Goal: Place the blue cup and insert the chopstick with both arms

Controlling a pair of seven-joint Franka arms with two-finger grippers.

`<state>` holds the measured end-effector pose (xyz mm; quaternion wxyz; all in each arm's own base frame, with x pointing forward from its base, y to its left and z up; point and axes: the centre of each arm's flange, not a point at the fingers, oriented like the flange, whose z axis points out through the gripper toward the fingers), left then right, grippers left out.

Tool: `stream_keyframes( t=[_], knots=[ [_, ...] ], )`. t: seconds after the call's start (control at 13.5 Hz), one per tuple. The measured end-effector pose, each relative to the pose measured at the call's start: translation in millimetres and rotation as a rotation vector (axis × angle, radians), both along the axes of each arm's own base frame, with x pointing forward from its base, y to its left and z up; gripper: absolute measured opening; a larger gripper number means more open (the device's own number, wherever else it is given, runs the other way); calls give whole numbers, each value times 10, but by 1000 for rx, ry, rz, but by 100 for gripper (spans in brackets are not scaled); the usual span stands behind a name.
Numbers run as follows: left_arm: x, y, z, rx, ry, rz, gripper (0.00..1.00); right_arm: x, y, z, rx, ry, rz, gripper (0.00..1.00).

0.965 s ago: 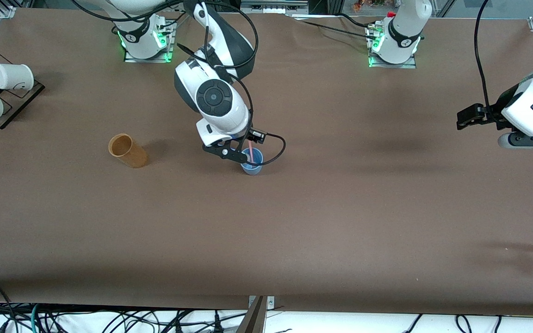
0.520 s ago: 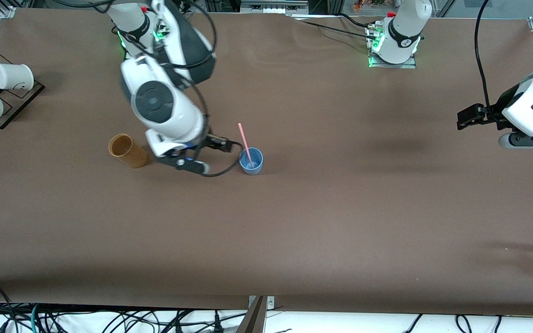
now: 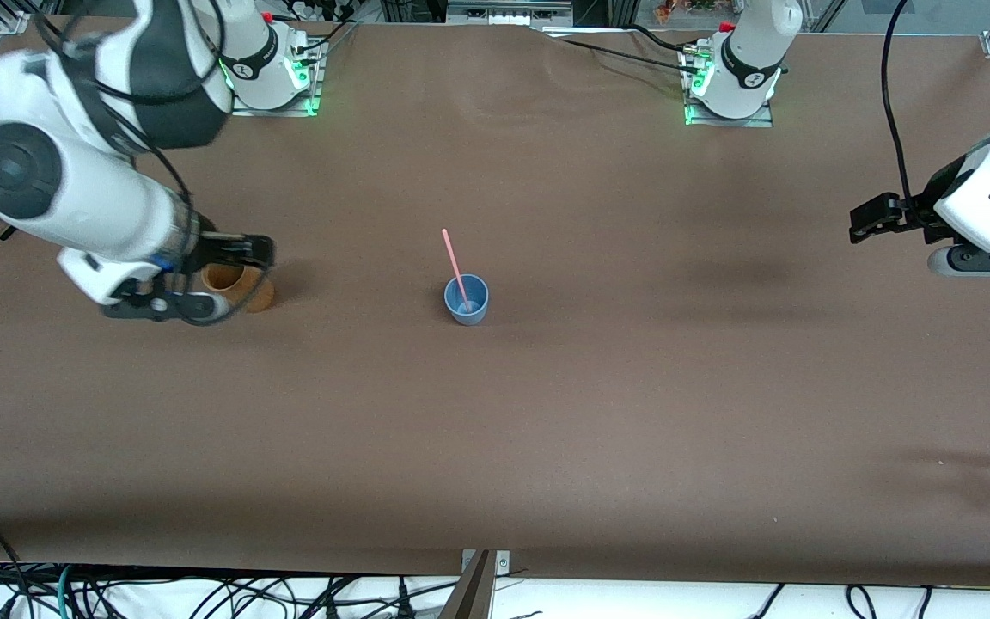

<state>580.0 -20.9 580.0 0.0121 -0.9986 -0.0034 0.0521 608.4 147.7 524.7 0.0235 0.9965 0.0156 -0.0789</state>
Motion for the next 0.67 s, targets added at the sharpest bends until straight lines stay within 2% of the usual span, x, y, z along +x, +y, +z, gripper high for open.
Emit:
stream_keyframes(
  t=[0.15,0.37,0.67],
  knots=[
    [45,11,23,-1,-8,2,100,-108,-484,176,-3,-39,25,100],
    [95,41,-30,-1,-1,7,100,-359,-995,190,-6,-130,-1,100],
    [103,8,-25,-2,-3,1,100,-511,-1282,264,43,-146,-55,100]
  ],
)
